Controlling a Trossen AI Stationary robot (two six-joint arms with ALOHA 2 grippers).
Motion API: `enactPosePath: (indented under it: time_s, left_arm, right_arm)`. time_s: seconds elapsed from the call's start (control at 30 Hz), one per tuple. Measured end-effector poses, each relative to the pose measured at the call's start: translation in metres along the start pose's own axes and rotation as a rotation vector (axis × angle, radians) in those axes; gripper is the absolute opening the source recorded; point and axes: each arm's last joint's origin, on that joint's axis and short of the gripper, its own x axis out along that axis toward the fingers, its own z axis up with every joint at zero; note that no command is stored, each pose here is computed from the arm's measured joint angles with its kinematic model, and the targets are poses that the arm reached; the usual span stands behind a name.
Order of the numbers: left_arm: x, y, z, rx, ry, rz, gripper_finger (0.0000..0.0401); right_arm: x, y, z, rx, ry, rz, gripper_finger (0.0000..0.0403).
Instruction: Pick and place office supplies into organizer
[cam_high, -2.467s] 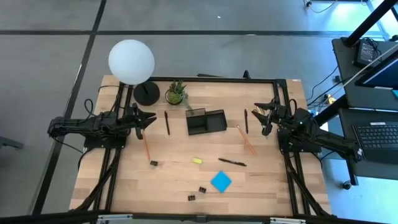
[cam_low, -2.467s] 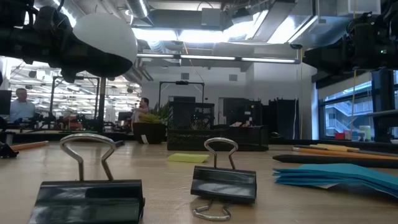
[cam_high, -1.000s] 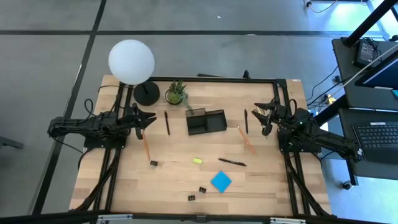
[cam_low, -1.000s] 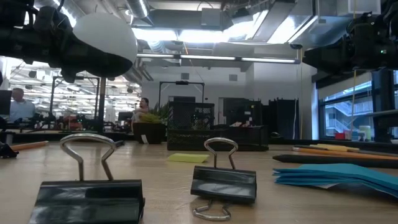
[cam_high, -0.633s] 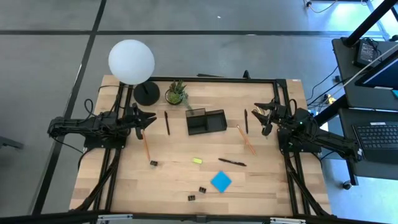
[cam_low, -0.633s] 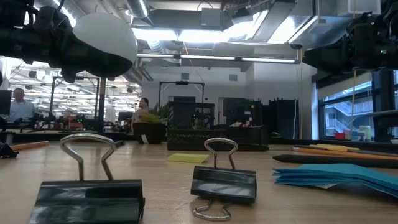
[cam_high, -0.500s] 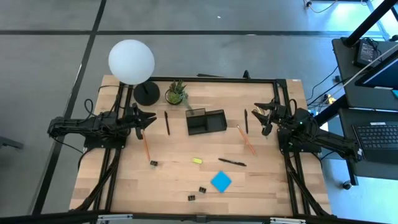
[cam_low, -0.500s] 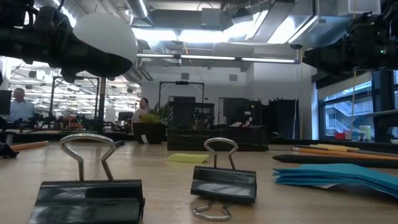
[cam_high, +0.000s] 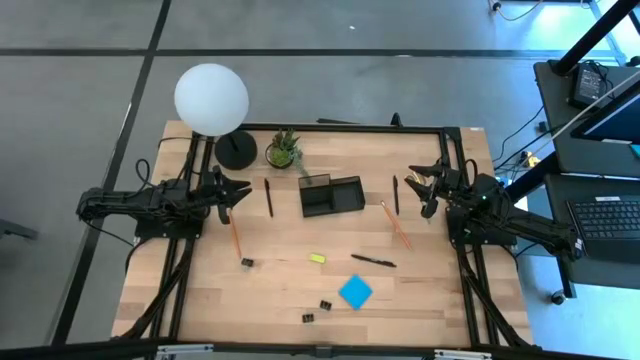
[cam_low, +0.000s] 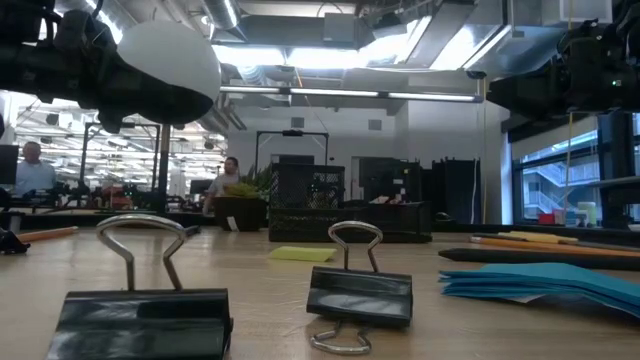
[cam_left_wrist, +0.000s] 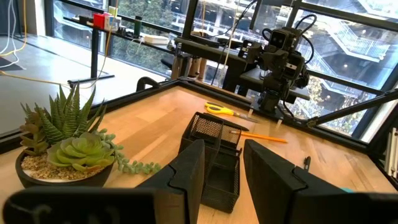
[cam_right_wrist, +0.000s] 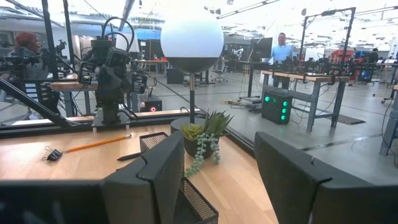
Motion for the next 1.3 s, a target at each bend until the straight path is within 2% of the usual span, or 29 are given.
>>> enactPosePath:
  time_s: [1.03,1.3]
  left_arm:
    - [0.0,0.0004,0.0002,0.003,-0.005,0.014,0.0107]
    - [0.0,-0.0005,-0.0001,0.13,0.002,-0.014,0.0133]
  right_arm:
    - [0.0,0.0,0.0,0.008,0.0,0.001,0.02]
    - [0.0,0.0,0.0001,0.081,-0.001,0.001,0.02]
